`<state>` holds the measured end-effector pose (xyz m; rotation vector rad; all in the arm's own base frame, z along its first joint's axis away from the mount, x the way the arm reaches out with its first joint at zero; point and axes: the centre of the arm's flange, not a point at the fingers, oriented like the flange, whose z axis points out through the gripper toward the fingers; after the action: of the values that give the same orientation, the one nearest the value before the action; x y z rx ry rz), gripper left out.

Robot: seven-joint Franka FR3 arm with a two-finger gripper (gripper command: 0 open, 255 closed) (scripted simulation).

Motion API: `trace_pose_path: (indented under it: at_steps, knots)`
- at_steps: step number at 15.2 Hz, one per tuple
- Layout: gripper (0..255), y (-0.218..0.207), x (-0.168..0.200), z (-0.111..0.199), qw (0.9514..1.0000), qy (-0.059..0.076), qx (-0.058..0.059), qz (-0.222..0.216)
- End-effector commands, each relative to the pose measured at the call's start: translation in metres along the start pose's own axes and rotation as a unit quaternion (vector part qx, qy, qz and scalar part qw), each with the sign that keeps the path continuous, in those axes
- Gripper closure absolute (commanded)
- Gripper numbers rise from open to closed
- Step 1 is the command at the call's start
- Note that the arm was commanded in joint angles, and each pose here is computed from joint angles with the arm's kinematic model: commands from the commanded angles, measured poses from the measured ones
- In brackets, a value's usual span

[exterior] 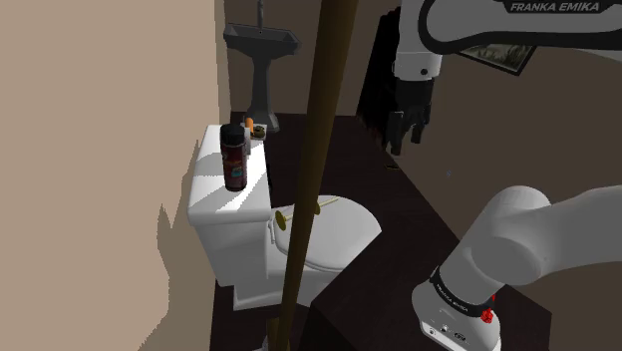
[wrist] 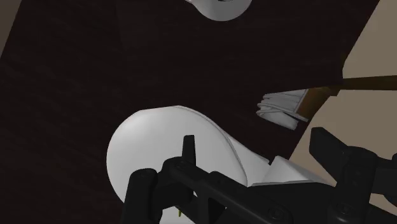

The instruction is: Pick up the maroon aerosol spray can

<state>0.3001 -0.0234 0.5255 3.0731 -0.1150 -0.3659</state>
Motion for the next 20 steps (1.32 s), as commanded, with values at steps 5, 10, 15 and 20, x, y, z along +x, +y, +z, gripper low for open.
trace_pose_path:
  at_steps: [5,10,15,20]
  knots:
    - [0,-0.030,0.037,-0.001,0.9998,0.009,0.013,0.010]
    - [0,-0.067,0.084,-0.005,0.9991,0.020,0.030,0.022]
    - [0,-0.103,0.132,-0.010,0.9978,0.031,0.047,0.034]
    - [0,-0.137,0.181,-0.019,0.9960,0.042,0.063,0.046]
